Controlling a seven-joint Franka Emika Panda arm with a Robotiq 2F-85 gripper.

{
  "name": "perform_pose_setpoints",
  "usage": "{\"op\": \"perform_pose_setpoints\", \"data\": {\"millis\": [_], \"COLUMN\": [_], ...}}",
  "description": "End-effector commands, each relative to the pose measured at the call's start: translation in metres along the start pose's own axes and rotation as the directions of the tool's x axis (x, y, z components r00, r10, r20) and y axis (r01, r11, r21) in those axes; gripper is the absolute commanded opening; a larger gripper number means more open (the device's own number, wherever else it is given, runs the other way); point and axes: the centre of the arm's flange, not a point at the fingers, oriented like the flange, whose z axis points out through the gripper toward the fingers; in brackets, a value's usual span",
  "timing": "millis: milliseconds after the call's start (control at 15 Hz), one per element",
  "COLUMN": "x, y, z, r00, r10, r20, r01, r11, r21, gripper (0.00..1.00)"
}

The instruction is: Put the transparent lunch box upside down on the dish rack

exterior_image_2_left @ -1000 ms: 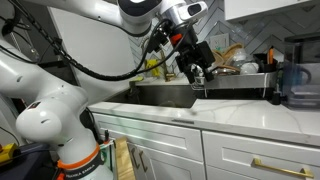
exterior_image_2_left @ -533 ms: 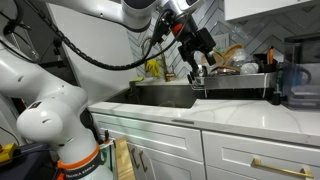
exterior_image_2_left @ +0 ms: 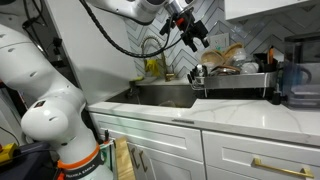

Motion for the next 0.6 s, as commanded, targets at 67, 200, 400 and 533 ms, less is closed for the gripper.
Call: {"op": "perform_pose_setpoints", "data": {"millis": [67, 200, 400, 533], "x": [0.016, 0.017, 0.017, 0.023], "y": [-0.014, -0.013, -0.01, -0.015], "z": [0.002, 0.005, 0.002, 0.008], "r00": [0.999, 0.999, 0.999, 0.989], "r10": [0.006, 0.007, 0.011, 0.04], "r20": [-0.039, -0.035, -0.039, -0.139], "r01": [-0.004, -0.006, -0.009, -0.022], "r11": [0.999, 0.999, 0.999, 0.992], "r21": [0.036, 0.036, 0.035, 0.128], "gripper": [1.0, 1.0, 1.0, 1.0]}}
